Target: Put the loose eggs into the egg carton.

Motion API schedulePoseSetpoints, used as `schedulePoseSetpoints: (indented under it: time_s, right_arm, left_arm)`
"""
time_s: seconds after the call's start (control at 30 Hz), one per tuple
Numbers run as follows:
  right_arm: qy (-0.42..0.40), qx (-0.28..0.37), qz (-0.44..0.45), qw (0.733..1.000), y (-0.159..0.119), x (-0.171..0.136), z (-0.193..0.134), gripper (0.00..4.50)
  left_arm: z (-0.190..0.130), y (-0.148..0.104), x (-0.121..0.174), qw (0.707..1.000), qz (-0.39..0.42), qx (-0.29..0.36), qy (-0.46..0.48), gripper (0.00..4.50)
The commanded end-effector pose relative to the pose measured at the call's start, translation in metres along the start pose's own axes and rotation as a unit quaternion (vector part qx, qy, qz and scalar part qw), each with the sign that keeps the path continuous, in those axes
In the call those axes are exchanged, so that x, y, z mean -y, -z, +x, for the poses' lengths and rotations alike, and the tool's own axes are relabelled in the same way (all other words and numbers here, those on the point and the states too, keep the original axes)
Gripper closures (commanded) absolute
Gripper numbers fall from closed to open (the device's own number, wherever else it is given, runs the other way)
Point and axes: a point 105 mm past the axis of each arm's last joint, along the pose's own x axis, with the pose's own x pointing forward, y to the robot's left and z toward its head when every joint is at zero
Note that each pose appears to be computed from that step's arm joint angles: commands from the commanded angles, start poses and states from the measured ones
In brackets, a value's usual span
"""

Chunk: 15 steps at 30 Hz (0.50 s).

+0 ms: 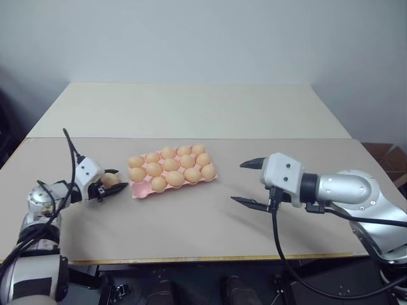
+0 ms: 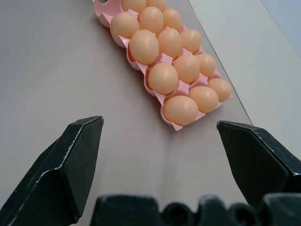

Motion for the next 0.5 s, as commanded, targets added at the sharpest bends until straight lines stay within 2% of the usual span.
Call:
schedulePoseSetpoints:
  time_s: [0.03, 0.17, 0.3, 0.5]
  right_arm:
    - [0.013, 0.010, -0.019, 1.000, -0.009, 0.004, -0.002, 0.00]
    - [0.014, 0.015, -0.019, 1.000, -0.010, 0.005, -0.001, 0.00]
    - [0.031, 0.021, -0.017, 0.999, -0.012, 0.012, 0.000, 0.00]
    - [0.046, 0.035, -0.020, 0.998, -0.018, 0.019, -0.003, 0.00]
  left_arm:
    - [-0.015, -0.023, -0.009, 0.999, 0.014, 0.049, -0.010, 2.02]
    - [-0.021, -0.052, 0.005, 0.993, 0.016, 0.109, 0.029, 2.02]
    - [-0.014, -0.081, 0.041, 0.980, -0.008, 0.170, 0.100, 2.02]
    - [0.007, -0.088, 0.062, 0.974, -0.010, 0.183, 0.135, 2.02]
